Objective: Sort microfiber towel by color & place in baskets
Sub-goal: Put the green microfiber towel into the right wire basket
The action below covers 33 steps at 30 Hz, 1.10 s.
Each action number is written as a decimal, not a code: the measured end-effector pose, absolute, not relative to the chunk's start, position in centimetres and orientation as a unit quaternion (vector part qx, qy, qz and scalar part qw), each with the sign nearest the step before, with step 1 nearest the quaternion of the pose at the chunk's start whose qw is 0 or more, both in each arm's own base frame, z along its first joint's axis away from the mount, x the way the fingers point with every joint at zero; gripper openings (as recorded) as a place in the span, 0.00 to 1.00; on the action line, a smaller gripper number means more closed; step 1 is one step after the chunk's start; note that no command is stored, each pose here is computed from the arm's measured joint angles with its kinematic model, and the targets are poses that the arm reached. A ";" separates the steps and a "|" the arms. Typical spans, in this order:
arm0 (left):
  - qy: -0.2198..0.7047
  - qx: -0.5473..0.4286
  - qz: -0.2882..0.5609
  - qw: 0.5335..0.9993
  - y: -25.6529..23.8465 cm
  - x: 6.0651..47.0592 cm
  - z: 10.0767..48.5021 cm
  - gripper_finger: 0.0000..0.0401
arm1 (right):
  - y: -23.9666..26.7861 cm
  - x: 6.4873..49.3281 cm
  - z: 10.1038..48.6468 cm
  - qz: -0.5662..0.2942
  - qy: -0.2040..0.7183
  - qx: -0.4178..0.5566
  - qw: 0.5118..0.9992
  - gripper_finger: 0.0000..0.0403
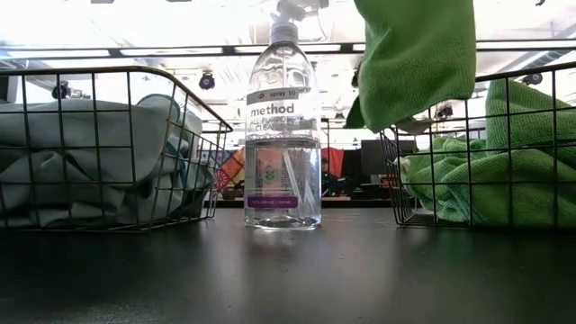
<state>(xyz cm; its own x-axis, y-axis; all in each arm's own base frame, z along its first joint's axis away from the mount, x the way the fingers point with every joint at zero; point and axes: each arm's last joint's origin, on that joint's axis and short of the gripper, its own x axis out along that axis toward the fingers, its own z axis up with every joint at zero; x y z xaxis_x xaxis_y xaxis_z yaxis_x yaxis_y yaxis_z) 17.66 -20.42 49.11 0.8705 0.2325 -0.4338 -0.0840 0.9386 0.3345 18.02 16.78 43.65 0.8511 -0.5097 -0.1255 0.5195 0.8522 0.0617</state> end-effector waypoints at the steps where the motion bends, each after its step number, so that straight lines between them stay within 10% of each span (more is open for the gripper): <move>1: 0.240 0.155 0.083 0.955 -20.4 17.6 49.1 0.46 | 16.9 17.9 43.6 -0.266 0.052 0.045 0.962 0.02; 33: 0.241 0.174 0.078 0.951 -20.3 17.6 49.2 0.46 | 11.3 19.6 45.0 -0.443 -0.016 0.032 0.896 0.02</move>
